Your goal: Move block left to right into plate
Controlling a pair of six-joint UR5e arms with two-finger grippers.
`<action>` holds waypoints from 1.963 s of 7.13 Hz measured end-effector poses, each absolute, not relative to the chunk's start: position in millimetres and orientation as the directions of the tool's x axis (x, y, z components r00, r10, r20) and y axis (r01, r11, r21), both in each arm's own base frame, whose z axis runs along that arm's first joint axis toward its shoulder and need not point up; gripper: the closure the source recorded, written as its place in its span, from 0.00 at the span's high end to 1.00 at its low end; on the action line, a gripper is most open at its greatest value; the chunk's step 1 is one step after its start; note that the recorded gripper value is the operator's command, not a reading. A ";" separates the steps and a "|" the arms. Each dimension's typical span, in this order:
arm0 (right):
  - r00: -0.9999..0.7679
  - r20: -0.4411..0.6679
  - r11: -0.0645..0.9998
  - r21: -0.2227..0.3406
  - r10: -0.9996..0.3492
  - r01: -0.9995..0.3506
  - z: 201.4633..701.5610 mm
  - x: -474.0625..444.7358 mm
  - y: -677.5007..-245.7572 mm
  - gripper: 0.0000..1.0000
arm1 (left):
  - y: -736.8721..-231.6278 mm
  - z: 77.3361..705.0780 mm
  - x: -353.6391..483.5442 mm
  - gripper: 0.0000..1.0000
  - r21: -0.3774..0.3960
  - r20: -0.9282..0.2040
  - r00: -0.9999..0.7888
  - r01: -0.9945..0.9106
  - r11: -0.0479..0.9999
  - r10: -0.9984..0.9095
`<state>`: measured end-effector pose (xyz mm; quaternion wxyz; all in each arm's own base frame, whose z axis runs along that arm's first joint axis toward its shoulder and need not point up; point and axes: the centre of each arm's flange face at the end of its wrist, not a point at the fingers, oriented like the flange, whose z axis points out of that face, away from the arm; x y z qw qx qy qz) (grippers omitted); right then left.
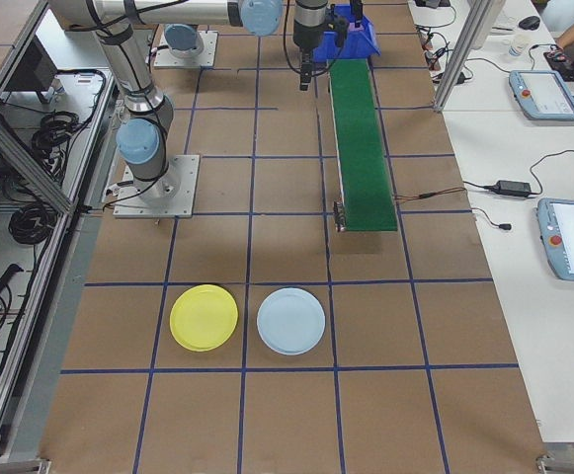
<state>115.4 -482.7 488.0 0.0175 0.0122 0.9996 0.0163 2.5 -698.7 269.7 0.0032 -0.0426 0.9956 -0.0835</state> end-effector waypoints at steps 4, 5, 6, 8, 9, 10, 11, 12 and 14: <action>-0.999 -0.035 0.999 0.035 0.029 0.028 486.5 113.3 -482.9 1.00 | -707.0 237.6 4.0 0.71 -0.162 0.001 -0.997 -0.081 0.984 -0.082; -0.999 -0.033 0.999 0.035 0.029 0.028 486.2 113.2 -482.9 1.00 | -706.9 235.3 3.5 0.59 -0.159 0.002 -0.997 -0.080 0.984 -0.080; -0.999 -0.024 0.999 0.035 0.028 0.028 486.1 112.2 -482.9 1.00 | -706.2 233.7 3.0 0.51 -0.157 0.003 -0.997 -0.079 0.984 -0.080; -1.000 0.000 0.999 0.035 0.013 0.013 486.0 109.8 -482.8 1.00 | -705.8 236.8 2.6 0.50 -0.162 0.002 -0.997 -0.073 0.984 -0.074; -1.000 0.004 0.999 0.035 0.007 0.007 486.0 109.4 -482.8 1.00 | -708.8 247.8 2.9 0.50 -0.180 -0.002 -0.998 -0.062 0.982 -0.063; -1.000 0.005 0.999 0.035 0.004 0.004 486.0 109.3 -482.7 1.00 | -712.4 271.6 2.0 0.50 -0.201 -0.007 -0.999 -0.046 0.978 -0.049; -1.000 0.006 0.999 0.035 0.002 0.003 486.0 109.2 -482.7 1.00 | -711.2 310.1 -4.8 0.50 -0.215 -0.010 -0.999 -0.028 0.976 -0.031; -1.000 0.006 0.999 0.035 0.002 0.002 486.0 109.2 -482.7 1.00 | -703.3 352.1 -25.5 0.50 -0.226 -0.012 -1.000 0.000 0.974 -0.003; -1.000 0.006 0.999 0.035 0.002 0.002 486.0 109.2 -482.7 1.00 | -678.6 395.0 -115.2 0.50 -0.241 -0.011 -0.994 0.108 0.965 0.108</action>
